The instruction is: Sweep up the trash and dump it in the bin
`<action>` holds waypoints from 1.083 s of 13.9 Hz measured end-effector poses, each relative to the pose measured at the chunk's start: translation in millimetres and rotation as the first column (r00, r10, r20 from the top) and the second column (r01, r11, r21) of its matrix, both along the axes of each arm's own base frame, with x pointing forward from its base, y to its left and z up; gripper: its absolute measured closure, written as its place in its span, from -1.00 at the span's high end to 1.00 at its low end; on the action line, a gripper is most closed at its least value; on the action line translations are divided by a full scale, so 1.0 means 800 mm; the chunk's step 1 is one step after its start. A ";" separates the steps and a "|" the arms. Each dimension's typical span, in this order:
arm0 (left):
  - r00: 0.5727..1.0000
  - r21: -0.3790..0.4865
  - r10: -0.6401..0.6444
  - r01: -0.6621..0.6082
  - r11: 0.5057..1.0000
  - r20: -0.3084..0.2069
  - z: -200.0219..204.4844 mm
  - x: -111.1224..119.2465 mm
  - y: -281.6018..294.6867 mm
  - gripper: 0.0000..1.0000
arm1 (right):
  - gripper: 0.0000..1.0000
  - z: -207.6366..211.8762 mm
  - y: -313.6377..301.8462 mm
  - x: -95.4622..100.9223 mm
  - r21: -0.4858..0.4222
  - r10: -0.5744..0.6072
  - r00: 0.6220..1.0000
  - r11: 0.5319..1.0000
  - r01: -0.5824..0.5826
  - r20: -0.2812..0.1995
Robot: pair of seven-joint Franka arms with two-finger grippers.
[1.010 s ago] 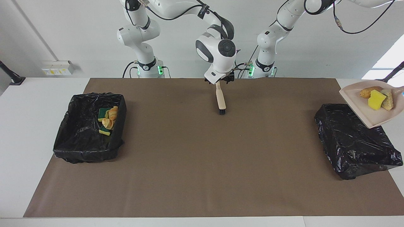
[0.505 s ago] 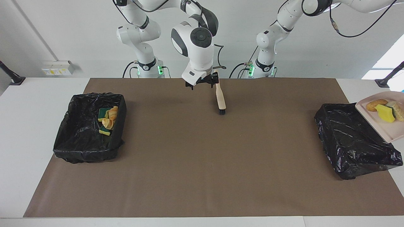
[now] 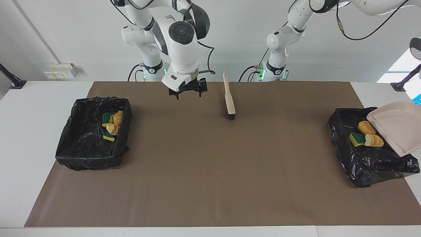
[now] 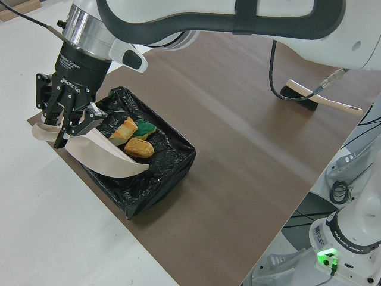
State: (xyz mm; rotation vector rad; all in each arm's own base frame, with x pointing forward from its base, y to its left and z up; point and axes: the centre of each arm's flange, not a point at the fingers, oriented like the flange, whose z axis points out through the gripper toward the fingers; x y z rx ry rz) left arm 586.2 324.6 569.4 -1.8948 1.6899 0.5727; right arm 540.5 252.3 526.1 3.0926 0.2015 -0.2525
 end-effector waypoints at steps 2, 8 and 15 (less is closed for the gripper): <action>1.000 0.007 -0.002 0.002 1.000 0.016 0.014 -0.002 -0.006 -0.34 | 1.00 0.009 -0.044 0.019 -0.034 0.023 0.999 0.999 -0.022 0.031; 0.987 -0.072 0.104 -0.096 0.993 0.118 0.061 -0.016 -0.027 -0.34 | 1.00 0.037 -0.188 0.056 -0.084 0.066 0.995 0.995 -0.060 0.072; 0.899 -0.298 0.421 -0.371 0.880 0.123 0.102 -0.047 -0.145 -0.34 | 1.00 0.087 -0.316 0.070 -0.051 -0.142 0.979 0.987 0.151 0.150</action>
